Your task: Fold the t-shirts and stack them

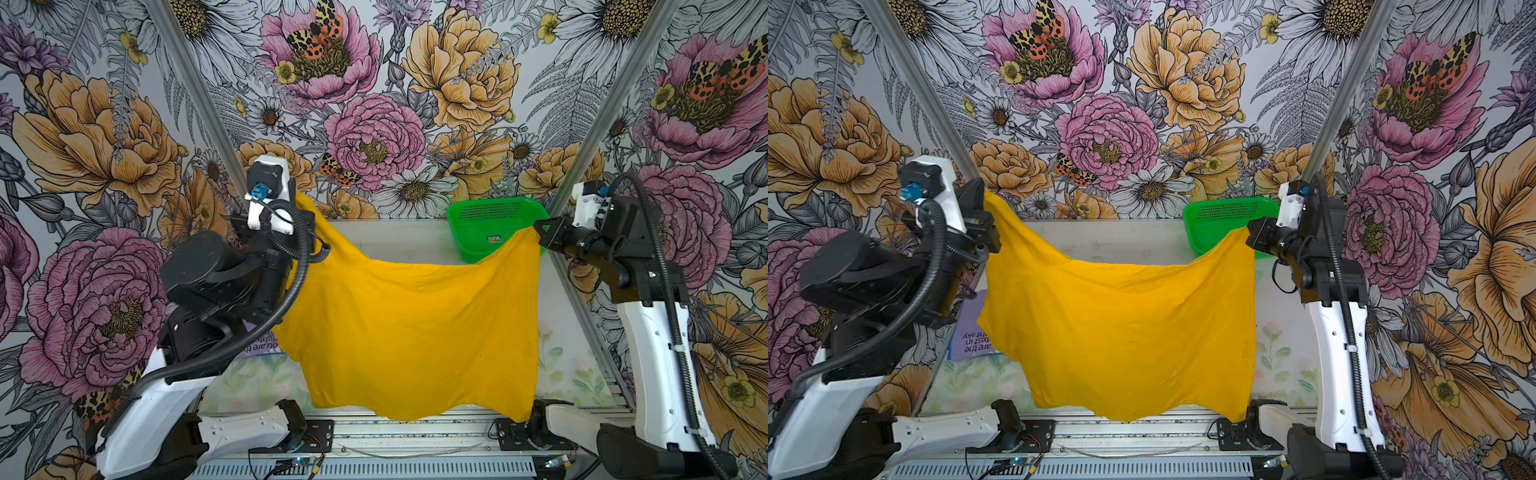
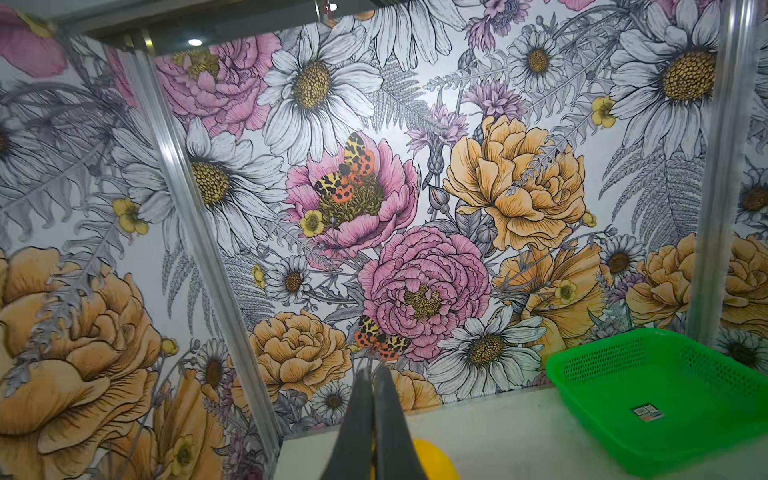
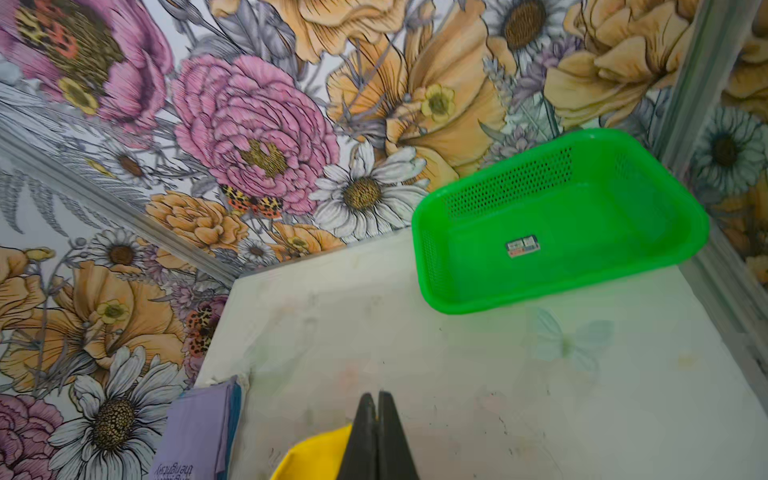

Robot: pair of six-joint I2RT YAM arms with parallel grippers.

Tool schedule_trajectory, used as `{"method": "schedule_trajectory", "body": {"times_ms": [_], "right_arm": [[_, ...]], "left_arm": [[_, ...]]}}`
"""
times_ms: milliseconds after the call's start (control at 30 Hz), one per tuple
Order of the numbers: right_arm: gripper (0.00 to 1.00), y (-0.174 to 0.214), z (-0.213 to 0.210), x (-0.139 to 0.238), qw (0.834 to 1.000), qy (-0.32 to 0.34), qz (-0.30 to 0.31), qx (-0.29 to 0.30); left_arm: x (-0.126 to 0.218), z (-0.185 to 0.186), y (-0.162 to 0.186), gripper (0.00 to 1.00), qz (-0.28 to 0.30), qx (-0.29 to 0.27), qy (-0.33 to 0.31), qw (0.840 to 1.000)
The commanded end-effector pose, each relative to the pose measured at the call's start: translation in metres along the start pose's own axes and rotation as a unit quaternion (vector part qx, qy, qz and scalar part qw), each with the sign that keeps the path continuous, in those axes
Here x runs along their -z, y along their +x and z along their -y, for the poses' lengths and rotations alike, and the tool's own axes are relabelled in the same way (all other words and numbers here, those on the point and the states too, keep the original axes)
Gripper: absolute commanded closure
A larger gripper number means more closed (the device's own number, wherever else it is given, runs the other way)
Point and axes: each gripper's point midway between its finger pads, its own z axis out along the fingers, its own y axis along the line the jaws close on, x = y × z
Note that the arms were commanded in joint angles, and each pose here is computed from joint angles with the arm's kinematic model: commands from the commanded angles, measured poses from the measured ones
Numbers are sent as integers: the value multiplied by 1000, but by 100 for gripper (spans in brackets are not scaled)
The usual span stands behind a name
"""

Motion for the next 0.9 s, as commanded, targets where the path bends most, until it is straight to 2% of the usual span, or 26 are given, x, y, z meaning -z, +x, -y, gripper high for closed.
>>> {"method": "schedule_trajectory", "body": {"times_ms": [0,133,200,267,300,367,433,533,700,800,867], "right_arm": [[100,-24,-9,15,998,-7,50,23],[100,-39,3,-14,999,6,36,21],[100,-55,3,-17,999,6,44,25],[100,-70,-5,-2,997,-2,69,31],[100,-76,-9,10,996,-2,85,35],[100,-77,-12,31,994,1,105,41],[100,-69,-12,47,993,4,110,41],[100,-47,-9,65,993,9,107,40],[100,5,1,81,997,22,72,21],[100,50,19,73,999,37,29,-10],[100,87,34,62,998,45,-4,-44]], "left_arm": [[-49,44,67,100,-94,94,107,985],[-139,62,130,100,-193,120,130,965],[-166,50,124,100,-199,137,126,962],[-168,31,87,100,-165,142,118,969],[-161,17,61,100,-137,142,107,974],[-146,-5,35,100,-111,155,99,977],[-124,-17,22,100,-100,163,99,977],[-81,-30,21,100,-95,162,82,979],[4,-44,59,100,-97,184,52,977],[36,-39,112,100,-133,206,46,968],[48,-29,155,100,-169,234,48,956]]}}
